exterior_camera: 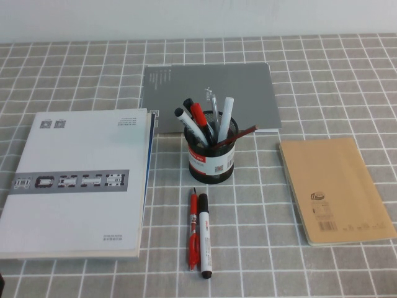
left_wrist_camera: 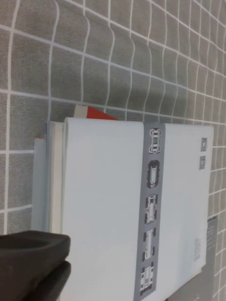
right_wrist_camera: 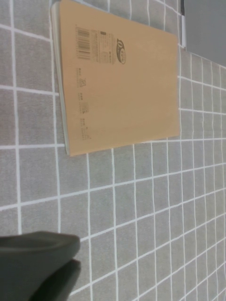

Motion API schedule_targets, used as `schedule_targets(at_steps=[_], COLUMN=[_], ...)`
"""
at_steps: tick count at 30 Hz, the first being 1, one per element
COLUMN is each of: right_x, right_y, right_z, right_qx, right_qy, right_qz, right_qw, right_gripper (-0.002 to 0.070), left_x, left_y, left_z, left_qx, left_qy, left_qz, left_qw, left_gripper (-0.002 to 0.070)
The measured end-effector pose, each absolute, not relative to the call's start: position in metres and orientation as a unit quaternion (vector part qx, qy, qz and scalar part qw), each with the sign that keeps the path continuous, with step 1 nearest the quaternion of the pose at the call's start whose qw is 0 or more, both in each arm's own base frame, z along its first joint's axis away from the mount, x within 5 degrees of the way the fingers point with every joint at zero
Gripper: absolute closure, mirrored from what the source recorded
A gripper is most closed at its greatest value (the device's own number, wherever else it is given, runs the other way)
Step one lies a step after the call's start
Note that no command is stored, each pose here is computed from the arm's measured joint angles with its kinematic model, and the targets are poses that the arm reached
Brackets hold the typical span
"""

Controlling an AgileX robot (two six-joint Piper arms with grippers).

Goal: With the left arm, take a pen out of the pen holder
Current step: 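Take a marker out of the pen holder and lay it on the table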

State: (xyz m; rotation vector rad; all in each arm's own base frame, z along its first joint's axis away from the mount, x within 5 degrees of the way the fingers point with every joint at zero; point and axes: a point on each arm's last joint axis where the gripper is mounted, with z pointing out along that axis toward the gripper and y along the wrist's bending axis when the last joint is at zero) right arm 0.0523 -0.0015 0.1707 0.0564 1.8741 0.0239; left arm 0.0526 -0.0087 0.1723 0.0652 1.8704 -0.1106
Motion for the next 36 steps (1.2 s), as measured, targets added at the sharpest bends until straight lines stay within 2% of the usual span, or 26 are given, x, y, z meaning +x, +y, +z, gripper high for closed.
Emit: schedule_targets(at_steps=[36], right_x=[0.0523], right_y=[-0.0015], right_z=[0.1707], right_qx=[0.024], right_qy=[0.806], right_qz=[0.01], right_qw=[0.592], right_gripper=[0.0689], left_x=[0.0526], left_y=[-0.0074], left_z=[0.172], left_qx=[0.039], left_qy=[0.805], left_qz=[-0.031], left_qw=[0.592], left_gripper=[0.0676])
